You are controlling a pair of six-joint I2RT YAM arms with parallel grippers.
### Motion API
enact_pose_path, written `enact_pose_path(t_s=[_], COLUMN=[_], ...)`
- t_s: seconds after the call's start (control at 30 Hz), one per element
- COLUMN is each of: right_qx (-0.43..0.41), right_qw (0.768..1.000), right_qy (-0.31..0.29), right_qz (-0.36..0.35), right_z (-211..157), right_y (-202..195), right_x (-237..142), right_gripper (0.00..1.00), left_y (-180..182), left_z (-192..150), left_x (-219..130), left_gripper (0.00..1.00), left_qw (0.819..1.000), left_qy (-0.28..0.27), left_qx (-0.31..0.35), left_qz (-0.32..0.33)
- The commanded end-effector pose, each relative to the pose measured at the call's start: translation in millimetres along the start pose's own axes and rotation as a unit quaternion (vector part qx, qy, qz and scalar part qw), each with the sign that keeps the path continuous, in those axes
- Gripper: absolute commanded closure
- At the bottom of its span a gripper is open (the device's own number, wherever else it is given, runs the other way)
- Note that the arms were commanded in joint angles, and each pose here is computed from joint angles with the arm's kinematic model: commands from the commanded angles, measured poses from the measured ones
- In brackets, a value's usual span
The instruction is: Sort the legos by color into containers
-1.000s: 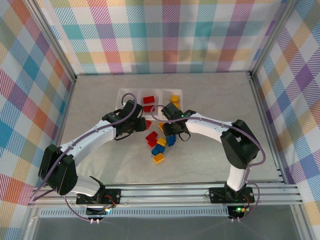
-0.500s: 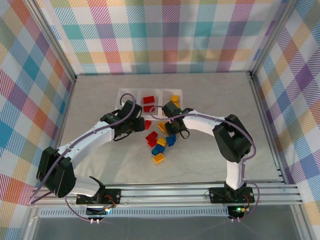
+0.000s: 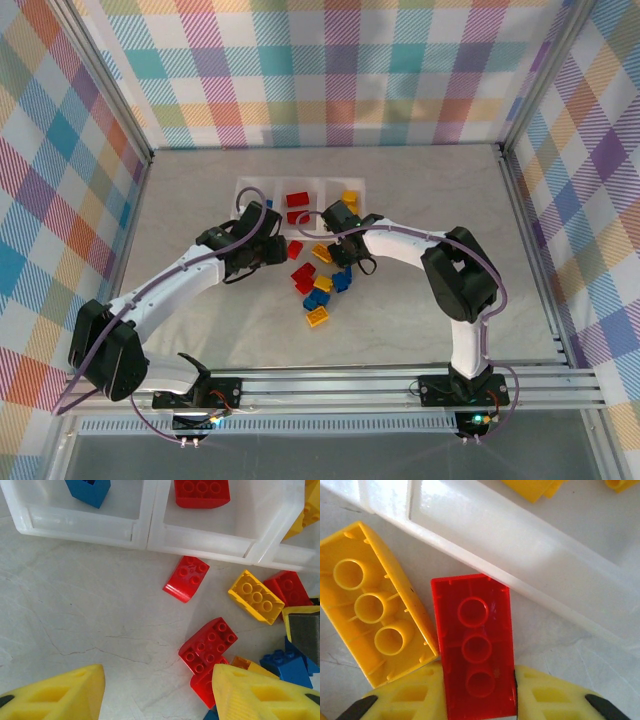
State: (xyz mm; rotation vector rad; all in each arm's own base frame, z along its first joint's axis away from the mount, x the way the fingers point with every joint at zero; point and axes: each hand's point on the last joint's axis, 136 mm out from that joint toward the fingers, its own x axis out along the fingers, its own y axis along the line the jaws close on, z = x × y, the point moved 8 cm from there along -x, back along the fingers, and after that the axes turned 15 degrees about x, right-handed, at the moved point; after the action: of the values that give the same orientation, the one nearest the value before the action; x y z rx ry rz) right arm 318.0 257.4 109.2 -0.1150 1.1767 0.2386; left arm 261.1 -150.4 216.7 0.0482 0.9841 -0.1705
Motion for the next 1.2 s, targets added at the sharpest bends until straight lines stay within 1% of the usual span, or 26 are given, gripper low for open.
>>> enact_pose_path(t_s=[0.0,0.23,0.43,0.57,0.73,0.83,1.0,1.17], right_qx=[-0.003,-0.007,-0.014,-0.016,-0.004,0.001,0.002,0.009], right_qw=[1.0,1.0,0.998,0.996,0.989,0.986,0.984,0.986], right_qy=[-0.001,-0.018,-0.019,-0.033,-0.074,-0.089,-0.097,-0.102], right_qz=[0.004,0.021,0.05,0.076,0.124,0.139,0.147,0.129], right_z=[2,1,-10,-9,22,48,88,118], right_y=[-3,-7,-8,-4,13,27,48,58], right_x=[-9,-43,-69,-87,-108,-109,-95,-71], right_gripper=[0.71,0.73,0.74,0.74,0.74,0.74,0.74,0.73], left_y=[2,3,3,3,4,5,9,12], left_z=[-2,2,3,5,6,5,1,-2], left_x=[-11,-19,-23,-26,-31,-33,-37,-38], left_gripper=[0.41,0.41,0.41,0.41,0.41,0.41,0.41,0.41], left_qw=[1.0,1.0,1.0,1.0,1.0,1.0,1.0,1.0], left_qy=[-0.006,-0.015,-0.02,-0.024,-0.027,-0.027,-0.028,-0.024], left_qx=[0.008,0.008,0.007,0.007,0.006,0.006,0.006,0.008], left_qz=[0.007,0.003,0.001,0.003,0.004,0.004,0.01,0.018])
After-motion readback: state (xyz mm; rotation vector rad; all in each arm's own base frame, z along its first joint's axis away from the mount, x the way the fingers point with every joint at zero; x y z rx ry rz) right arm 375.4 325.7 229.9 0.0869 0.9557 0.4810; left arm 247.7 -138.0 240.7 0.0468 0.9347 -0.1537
